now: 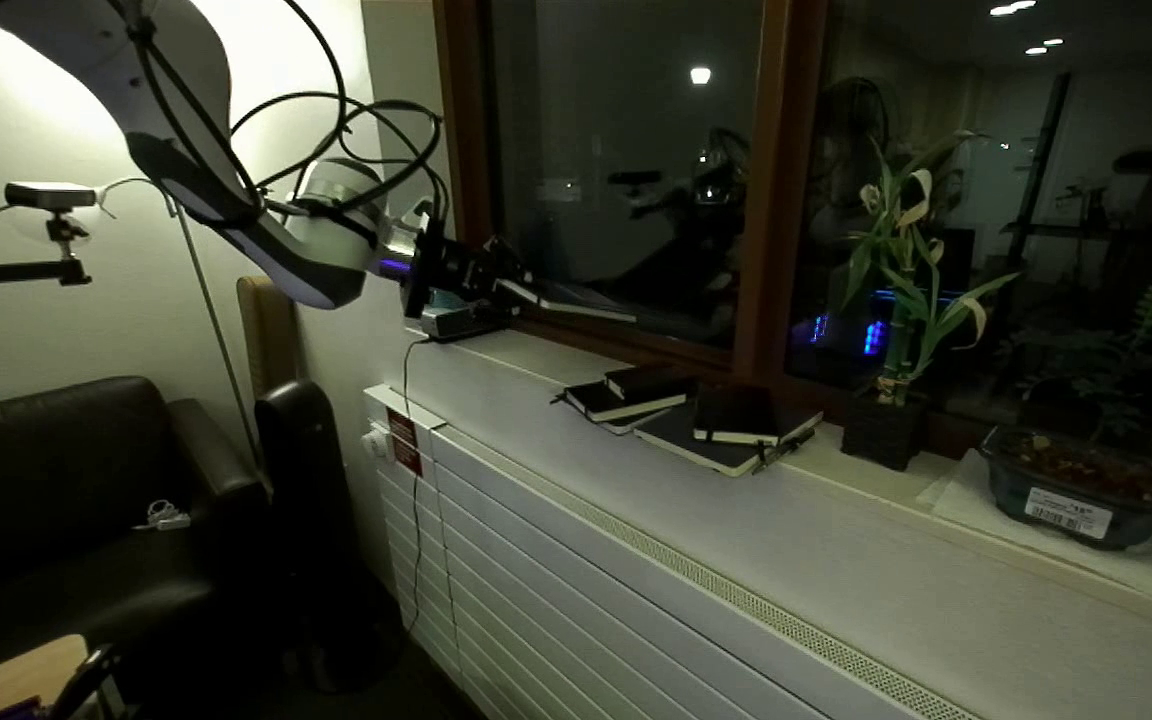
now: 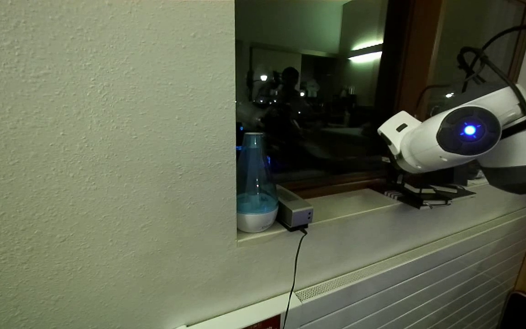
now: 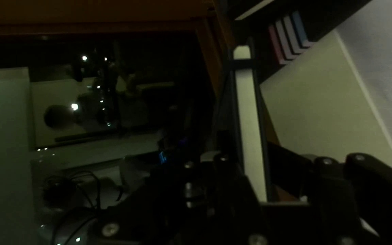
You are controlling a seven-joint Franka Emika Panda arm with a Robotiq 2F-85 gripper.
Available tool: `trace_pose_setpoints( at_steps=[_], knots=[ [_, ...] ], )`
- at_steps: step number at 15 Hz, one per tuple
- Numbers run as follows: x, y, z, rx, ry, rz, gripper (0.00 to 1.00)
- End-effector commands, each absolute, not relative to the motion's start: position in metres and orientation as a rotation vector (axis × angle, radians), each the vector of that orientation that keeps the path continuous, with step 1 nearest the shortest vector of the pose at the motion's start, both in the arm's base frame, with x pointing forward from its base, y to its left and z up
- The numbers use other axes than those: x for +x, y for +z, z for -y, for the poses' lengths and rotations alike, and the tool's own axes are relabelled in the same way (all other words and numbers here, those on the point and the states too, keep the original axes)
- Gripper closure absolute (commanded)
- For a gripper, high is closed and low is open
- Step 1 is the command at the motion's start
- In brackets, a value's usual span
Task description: Put the left book on the right book
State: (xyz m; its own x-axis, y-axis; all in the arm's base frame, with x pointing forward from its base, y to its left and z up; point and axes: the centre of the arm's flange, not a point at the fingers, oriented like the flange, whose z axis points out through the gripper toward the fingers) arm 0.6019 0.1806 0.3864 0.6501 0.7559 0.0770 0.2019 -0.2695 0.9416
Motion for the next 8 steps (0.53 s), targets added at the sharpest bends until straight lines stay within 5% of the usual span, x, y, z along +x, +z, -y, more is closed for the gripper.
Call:
trace_pose_setpoints(
  at_steps=[1, 8],
  knots=[
    [0.568, 0.415, -0.155, 1.718, 0.761, -0.700, 0.95],
    [0.534, 0.432, -0.122, 1.672, 0.798, -0.642, 0.95]
  ],
)
